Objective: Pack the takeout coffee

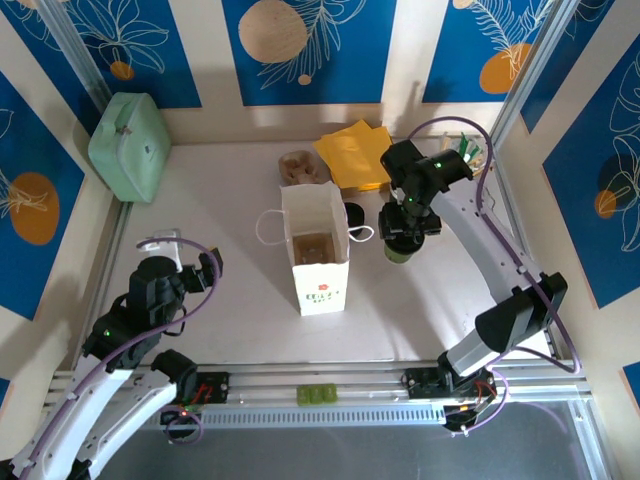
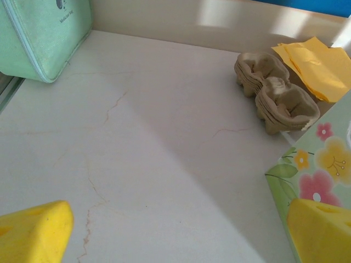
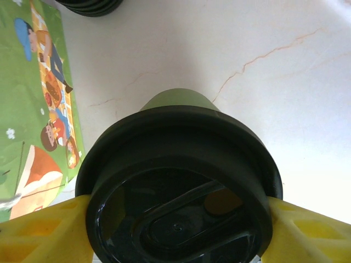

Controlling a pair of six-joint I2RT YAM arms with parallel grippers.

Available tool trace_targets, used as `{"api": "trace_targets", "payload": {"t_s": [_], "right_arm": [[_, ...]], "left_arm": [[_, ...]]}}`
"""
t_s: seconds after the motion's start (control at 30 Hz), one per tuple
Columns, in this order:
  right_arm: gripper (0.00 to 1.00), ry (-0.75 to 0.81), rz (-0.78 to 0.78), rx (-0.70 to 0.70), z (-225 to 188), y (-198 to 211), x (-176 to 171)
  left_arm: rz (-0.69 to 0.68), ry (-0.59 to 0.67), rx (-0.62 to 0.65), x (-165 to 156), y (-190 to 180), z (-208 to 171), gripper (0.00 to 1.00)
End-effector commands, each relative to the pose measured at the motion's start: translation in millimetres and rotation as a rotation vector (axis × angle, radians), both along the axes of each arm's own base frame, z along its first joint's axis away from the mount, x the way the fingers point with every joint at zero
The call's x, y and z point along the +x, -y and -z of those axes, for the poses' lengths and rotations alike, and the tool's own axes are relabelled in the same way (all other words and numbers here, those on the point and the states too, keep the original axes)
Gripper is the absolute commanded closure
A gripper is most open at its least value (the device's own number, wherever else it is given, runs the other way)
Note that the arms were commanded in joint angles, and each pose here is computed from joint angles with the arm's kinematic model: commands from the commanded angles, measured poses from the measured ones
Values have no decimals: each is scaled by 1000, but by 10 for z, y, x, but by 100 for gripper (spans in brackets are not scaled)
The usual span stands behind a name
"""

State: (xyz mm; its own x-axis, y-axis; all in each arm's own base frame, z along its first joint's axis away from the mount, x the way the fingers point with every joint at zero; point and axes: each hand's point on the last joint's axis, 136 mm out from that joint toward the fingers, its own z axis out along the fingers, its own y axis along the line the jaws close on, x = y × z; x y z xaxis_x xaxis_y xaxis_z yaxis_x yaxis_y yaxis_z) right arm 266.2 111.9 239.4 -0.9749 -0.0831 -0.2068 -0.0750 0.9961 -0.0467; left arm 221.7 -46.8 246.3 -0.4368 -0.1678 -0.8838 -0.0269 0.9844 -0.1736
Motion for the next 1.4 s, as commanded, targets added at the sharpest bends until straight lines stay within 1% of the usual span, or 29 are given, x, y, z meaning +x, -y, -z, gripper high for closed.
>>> {"api": "trace_targets", "payload": {"t_s": [0.0, 0.13, 0.37, 0.6, 0.67, 0.87, 0.93, 1.0, 1.2, 1.37], "right_arm": [[32, 17, 11, -36, -196, 76, -124], [32, 68, -2, 1, -384, 5, -140], [33, 173, 0, -2, -742, -112, -148], [33, 230, -33, 4, -1028, -292, -120], [33, 252, -64, 8, -1095, -403, -118], [34, 336, -126, 86, -1337, -714, -162], [33, 336, -183, 139, -1397, -879, -245], [33, 356, -234, 160, -1462, -1007, -333], [33, 352, -253, 173, -1456, -1079, -434], [33, 285, -280, 140, -1253, -1203, -533]], "left_arm": [[-11, 14, 9, -12, -36, -69, 1], [-12, 8, 12, -14, -38, -63, 1], [-2, -11, 2, -13, -6, -10, 1], [28, -55, -16, 39, 104, 83, 0], [39, -66, -18, 59, 138, 116, 0], [92, -92, -58, 94, 291, 215, 1], [107, -100, -64, 104, 330, 247, 1], [121, -111, -71, 116, 372, 287, 2], [156, -133, -101, 149, 487, 368, 3], [220, -135, -158, 160, 662, 387, 5]]}}
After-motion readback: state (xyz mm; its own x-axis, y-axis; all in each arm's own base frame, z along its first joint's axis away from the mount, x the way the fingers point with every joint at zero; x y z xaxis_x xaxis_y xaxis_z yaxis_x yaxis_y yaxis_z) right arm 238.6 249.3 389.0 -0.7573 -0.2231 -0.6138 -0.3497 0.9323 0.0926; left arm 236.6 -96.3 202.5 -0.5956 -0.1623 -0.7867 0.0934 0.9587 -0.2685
